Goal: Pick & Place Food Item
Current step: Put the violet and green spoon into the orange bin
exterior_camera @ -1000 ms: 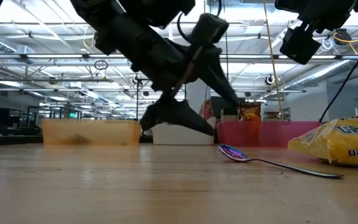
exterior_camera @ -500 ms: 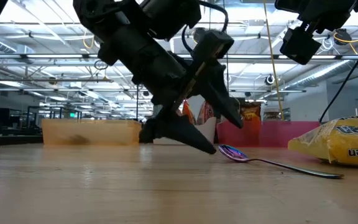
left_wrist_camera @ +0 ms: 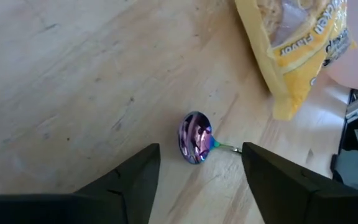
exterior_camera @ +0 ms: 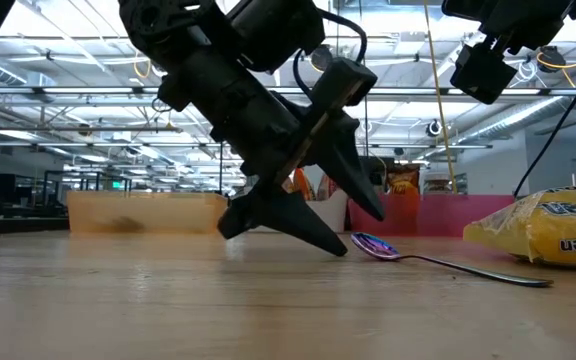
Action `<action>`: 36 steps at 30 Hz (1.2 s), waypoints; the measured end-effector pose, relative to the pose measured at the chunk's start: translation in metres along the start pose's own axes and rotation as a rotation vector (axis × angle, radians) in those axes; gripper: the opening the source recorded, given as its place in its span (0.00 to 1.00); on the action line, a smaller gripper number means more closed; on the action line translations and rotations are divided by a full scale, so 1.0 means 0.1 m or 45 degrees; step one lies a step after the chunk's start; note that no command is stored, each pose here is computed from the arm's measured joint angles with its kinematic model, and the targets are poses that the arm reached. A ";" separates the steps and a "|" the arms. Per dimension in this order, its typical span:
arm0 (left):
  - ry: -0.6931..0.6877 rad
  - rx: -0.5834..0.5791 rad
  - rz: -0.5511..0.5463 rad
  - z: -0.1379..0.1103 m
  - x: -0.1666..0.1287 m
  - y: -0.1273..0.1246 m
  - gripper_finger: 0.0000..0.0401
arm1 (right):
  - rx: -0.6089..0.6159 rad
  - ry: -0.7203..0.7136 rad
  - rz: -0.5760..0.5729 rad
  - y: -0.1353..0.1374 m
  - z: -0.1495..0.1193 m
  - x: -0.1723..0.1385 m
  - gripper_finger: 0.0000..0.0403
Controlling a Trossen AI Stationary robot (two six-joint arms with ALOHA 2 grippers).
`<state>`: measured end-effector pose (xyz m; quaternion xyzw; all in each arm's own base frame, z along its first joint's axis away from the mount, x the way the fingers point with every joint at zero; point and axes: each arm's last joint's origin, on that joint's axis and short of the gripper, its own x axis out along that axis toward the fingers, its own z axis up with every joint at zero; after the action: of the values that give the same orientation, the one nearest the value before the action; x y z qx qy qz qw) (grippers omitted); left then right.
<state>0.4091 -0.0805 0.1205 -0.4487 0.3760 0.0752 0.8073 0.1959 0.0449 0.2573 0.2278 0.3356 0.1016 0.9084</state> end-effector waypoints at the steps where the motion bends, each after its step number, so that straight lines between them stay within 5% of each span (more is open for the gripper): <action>1: -0.001 -0.005 0.003 0.00 0.00 0.00 0.57 | 0.000 -0.001 0.000 0.00 0.00 0.00 0.60; 13: -0.033 -0.053 0.039 0.00 0.01 0.02 0.37 | 0.016 -0.020 -0.031 -0.01 0.01 0.00 0.60; 36: -0.038 -0.119 0.044 0.06 0.00 0.06 0.36 | 0.020 -0.035 -0.056 -0.01 0.01 0.00 0.59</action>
<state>0.4093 -0.0724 0.1184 -0.4780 0.3679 0.1133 0.7895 0.1966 0.0435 0.2574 0.2289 0.3287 0.0760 0.9131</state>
